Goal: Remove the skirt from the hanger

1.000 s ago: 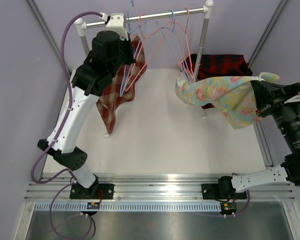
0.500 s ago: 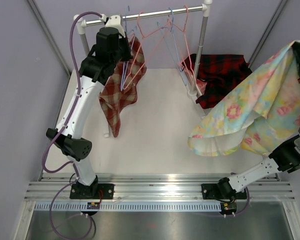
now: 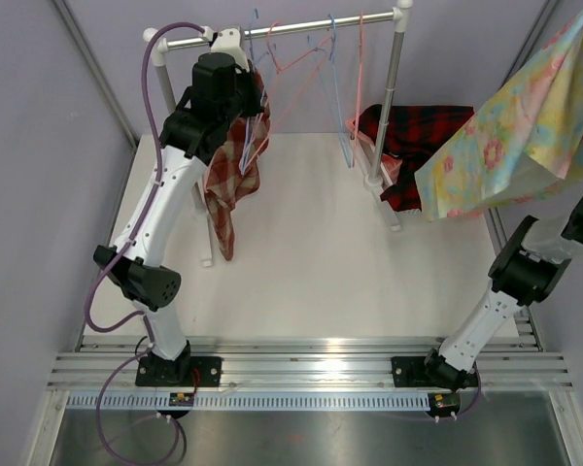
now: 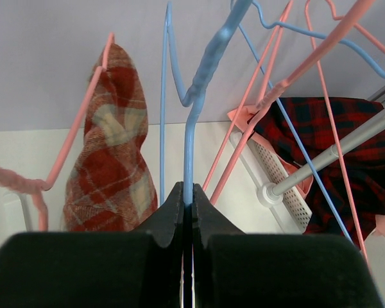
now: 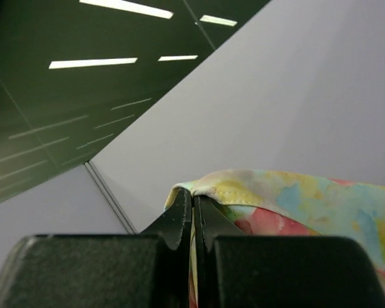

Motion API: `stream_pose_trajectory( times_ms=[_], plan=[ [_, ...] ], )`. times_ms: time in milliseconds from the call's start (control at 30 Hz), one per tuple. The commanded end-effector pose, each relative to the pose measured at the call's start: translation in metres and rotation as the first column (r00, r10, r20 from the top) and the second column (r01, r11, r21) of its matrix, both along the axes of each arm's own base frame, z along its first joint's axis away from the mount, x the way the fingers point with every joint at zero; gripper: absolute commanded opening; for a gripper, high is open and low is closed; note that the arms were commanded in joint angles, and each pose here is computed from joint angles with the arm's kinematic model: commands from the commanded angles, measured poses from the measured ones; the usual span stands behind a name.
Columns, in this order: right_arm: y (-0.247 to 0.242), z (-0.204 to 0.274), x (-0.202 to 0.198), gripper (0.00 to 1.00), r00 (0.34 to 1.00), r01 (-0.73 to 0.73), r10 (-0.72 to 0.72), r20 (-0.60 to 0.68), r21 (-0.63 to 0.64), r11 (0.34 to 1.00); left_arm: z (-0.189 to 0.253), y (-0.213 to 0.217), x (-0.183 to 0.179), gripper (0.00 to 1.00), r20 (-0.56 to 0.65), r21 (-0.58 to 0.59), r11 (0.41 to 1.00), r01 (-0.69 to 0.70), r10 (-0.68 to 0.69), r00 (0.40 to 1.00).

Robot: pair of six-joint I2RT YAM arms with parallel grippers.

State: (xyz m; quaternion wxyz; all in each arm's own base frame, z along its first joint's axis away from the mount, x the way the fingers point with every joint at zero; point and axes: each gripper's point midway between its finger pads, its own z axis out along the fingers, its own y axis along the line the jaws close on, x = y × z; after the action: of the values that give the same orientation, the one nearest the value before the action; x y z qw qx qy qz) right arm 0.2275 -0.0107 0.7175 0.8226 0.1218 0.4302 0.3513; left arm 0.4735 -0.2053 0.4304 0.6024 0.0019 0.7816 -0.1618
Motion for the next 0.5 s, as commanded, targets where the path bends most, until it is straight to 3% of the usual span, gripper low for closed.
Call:
stream_pose_trajectory(
  times_ms=[0,167,267,433,467],
  plan=[
    [-0.096,-0.072,0.106,0.00,0.891,0.386,-0.433,-0.134,-0.278,0.880,0.018,-0.007,0.012,0.00,0.070,-0.050,0.998,0.023,-0.019,0.997],
    [-0.133,-0.073,0.174,0.00,0.856,0.488,-0.509,-0.087,-0.184,0.853,0.020,-0.005,0.023,0.00,0.076,-0.056,0.998,0.025,-0.020,0.997],
    [-0.131,-0.087,0.222,0.00,0.869,0.466,-0.485,-0.094,-0.167,0.869,0.021,-0.003,0.026,0.00,0.086,-0.060,0.998,0.024,-0.019,0.996],
    [-0.096,-0.148,0.298,0.00,0.903,0.349,-0.385,-0.191,-0.195,0.917,0.006,-0.002,0.034,0.01,0.073,-0.054,0.998,0.014,-0.010,0.997],
    [-0.086,-0.179,0.319,0.08,0.897,0.310,-0.356,-0.263,-0.202,0.929,0.004,-0.001,0.035,0.02,0.069,-0.052,0.999,0.012,-0.008,0.998]
  ],
)
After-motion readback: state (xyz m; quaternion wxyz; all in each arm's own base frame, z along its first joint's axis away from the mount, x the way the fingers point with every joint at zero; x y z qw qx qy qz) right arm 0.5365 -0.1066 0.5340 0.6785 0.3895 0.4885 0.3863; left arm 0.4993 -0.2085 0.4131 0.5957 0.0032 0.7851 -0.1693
